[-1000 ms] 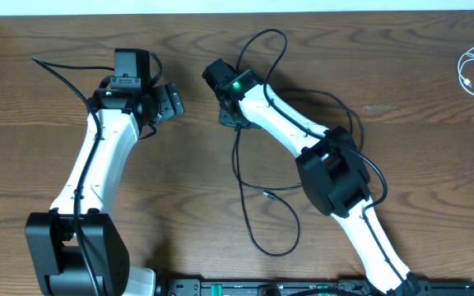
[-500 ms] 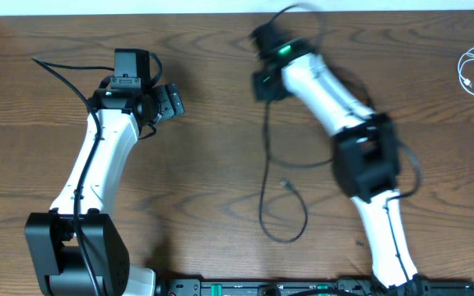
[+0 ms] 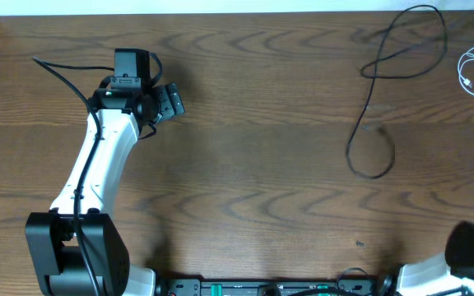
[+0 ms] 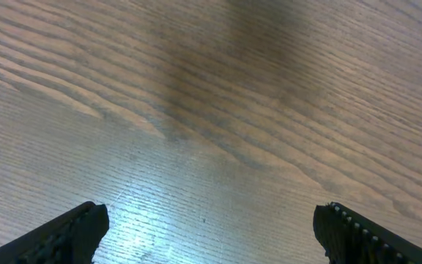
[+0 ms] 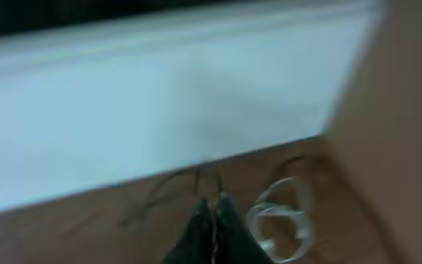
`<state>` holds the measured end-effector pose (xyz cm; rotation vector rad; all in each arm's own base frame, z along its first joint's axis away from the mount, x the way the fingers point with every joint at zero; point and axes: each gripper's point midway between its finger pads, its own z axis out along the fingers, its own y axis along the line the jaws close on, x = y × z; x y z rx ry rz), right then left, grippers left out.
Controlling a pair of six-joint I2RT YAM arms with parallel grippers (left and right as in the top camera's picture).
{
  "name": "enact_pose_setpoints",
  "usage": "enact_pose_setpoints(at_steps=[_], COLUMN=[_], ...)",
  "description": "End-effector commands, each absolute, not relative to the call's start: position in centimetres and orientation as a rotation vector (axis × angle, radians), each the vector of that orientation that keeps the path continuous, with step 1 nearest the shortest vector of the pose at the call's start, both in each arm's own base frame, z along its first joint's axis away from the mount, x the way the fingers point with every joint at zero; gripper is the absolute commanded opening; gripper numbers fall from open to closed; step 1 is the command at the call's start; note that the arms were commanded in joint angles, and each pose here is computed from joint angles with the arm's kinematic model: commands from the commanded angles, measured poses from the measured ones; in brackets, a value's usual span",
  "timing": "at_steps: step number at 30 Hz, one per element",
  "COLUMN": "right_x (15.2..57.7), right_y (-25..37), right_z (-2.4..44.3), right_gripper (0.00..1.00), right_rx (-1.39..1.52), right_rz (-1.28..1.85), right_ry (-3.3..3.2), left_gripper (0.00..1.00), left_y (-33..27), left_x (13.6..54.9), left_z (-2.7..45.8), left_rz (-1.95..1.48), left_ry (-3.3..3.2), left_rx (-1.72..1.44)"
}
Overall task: Untangle cables
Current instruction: 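Carry the black cable to the top-right with the right gripper, then release the black cable at top-right and raise the right gripper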
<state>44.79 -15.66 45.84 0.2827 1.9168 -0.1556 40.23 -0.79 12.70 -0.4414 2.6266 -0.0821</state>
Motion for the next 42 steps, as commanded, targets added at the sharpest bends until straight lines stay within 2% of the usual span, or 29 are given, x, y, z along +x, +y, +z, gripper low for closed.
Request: enact_pose_setpoints(at_steps=[1, 7, 12, 13, 17, 23, 31, 37, 42], right_x=[42.4, 41.0, 43.2, 43.6, 46.0, 50.5, 54.3, 56.3, 57.4], right_y=[-21.3, -27.7, -25.1, -24.5, -21.6, -13.6, -6.2, -4.6, -3.5], right_z=[46.0, 42.2, 36.0, 34.8, 28.9, 21.0, 11.6, 5.9, 3.3], right_gripper=[0.01, 0.01, 0.03, 0.08, 0.37, 0.57, 0.66, 0.71, 0.72], right_rx=[0.328, 0.420, 0.340, 0.335, 0.308, -0.065, -0.433, -0.502, -0.505], right_rz=[-0.253, -0.335, -0.073, -0.027, 0.112, 0.189, 0.183, 0.054, 0.062], right_ry=[1.906, 1.989, 2.163, 2.196, 2.347, 2.532, 2.642, 2.696, 2.690], left_gripper=[0.95, 0.95, 0.95, 0.95, 0.95, 0.95, 0.95, 0.95, 0.95], left_y=[-0.6, -0.6, -0.6, -0.6, -0.6, -0.6, -0.6, -0.6, -0.6], left_x=[40.6, 40.6, 40.6, 40.6, 40.6, 40.6, 40.6, 40.6, 40.6], left_z=[13.6, 13.6, 13.6, 13.6, 13.6, 13.6, 13.6, 13.6, 13.6], left_rz=[-0.081, -0.081, -0.081, -0.081, -0.081, -0.081, -0.081, -0.081, -0.081], left_ry=[2.603, 2.603, 2.603, 2.603, 2.603, 2.603, 2.603, 2.603, 2.603], left_rx=[-0.452, -0.452, -0.452, -0.452, -0.452, -0.452, -0.452, -0.452, -0.452])
